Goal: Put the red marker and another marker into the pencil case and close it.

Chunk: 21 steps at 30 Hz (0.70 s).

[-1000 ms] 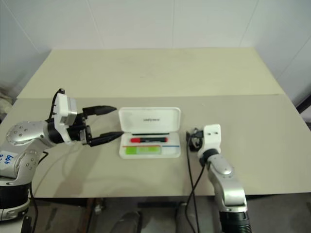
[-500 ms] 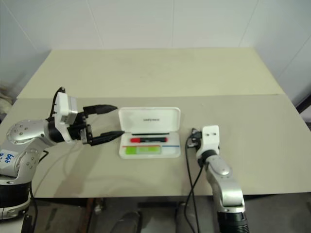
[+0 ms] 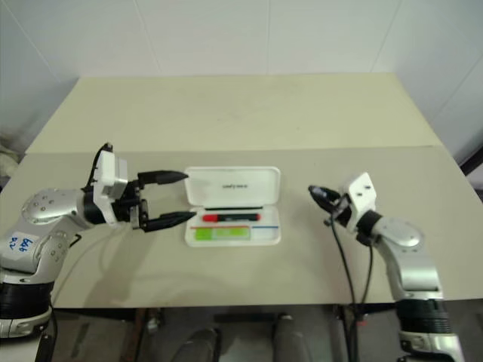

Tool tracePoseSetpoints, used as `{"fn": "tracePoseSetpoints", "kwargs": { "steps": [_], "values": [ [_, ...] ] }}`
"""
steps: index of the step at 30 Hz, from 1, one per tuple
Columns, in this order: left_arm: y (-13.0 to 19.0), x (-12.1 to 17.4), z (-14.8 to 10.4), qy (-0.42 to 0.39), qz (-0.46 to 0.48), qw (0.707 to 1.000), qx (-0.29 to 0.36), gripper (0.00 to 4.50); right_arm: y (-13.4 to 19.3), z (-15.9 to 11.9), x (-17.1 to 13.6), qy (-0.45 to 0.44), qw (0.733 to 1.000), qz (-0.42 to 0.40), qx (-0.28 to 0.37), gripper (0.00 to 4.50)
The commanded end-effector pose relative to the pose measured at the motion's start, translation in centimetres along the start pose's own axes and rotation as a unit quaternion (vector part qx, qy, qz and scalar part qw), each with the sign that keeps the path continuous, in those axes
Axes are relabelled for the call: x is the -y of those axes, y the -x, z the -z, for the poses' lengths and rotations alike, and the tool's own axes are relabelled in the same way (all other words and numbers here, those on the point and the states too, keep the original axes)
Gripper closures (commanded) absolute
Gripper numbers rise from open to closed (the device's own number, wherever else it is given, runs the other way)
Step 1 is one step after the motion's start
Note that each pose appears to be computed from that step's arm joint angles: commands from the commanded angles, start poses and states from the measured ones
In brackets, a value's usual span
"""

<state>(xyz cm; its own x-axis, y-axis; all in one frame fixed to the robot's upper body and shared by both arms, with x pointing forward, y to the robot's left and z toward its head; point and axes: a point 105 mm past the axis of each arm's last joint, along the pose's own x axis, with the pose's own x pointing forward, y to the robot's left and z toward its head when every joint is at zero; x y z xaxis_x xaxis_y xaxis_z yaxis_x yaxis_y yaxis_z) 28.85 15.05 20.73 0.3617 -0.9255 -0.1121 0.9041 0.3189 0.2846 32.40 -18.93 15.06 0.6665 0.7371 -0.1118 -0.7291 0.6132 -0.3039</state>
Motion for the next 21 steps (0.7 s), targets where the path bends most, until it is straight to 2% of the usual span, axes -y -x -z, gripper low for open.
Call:
{"fn": "tracePoseSetpoints", "kwargs": {
  "steps": [1, 6, 12, 21],
  "values": [
    [1.0, 0.1, 0.4, -0.02, 0.009, 1.0, -0.022, 0.0, 0.0, -0.7, -1.9, 0.037, 0.994, -0.105, 0.002, 4.1],
    [2.2, 0.1, 2.3, -0.048, 0.019, 0.996, -0.068, 0.0, -0.9, -0.7, -2.9, 0.055, 0.983, -0.177, -0.003, 4.1],
    [3.0, 0.6, 3.0, -0.048, 0.025, 0.995, -0.079, 0.0, -3.0, -0.8, -4.8, 0.067, 0.966, -0.251, 0.01, 4.1],
    [3.3, 1.2, 3.2, -0.047, 0.023, 0.995, -0.083, 0.0, -4.1, -0.9, -6.3, 0.062, 0.955, -0.289, 0.026, 4.1]
  ]
}}
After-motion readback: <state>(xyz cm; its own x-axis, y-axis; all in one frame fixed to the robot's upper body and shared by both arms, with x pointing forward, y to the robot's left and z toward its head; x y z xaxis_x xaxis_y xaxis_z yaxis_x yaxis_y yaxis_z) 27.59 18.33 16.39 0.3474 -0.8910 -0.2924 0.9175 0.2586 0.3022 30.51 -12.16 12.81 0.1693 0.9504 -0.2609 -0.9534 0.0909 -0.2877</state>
